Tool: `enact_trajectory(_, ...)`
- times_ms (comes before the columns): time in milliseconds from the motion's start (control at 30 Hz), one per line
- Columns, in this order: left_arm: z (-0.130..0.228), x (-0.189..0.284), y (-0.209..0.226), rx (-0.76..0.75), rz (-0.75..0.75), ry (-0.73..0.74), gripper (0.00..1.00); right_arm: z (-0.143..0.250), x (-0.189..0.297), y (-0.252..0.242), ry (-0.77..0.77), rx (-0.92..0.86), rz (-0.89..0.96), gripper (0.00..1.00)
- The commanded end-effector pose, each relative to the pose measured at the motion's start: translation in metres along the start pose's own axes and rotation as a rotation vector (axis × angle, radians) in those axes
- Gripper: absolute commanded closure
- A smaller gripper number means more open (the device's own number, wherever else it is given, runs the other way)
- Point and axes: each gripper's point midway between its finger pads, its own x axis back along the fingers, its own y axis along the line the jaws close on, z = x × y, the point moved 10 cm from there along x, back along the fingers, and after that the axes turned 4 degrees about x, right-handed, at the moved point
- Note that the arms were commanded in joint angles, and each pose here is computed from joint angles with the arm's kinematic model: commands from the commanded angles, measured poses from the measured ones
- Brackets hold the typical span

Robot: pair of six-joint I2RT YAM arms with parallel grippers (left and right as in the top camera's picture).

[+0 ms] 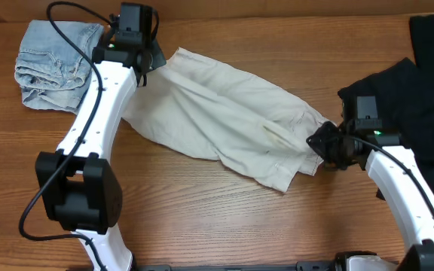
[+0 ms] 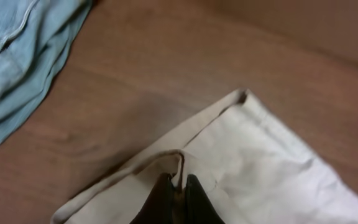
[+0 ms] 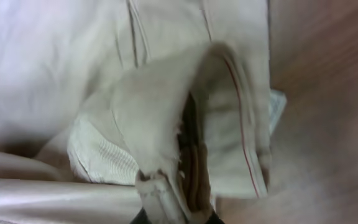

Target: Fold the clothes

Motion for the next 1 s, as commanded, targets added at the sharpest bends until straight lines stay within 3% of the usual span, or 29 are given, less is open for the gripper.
enact_trajectory(0,-0.020,0.007,-0.001,0.014,-0.027,-0.129,0.96,-0.013,-0.002,-0.009,-0.101,0.015,0.068,0.96)
enact_trajectory(367,-0.043,0.044,-0.004,0.046,0.040,-0.245,0.96,-0.045,0.054,0.025,-0.221,0.089,0.023,0.96)
enact_trajectory(533,-0.057,0.094,0.000,0.046,0.088,-0.337,0.96,-0.045,0.107,0.040,-0.213,0.127,0.013,0.96)
enact_trajectory(700,-0.064,0.153,0.009,0.042,0.135,-0.429,0.96,-0.027,0.167,0.053,-0.175,0.241,-0.111,0.96)
enact_trajectory(967,-0.073,0.250,0.032,0.086,0.195,-0.661,0.96,-0.017,0.265,0.069,-0.438,0.427,-0.201,0.96)
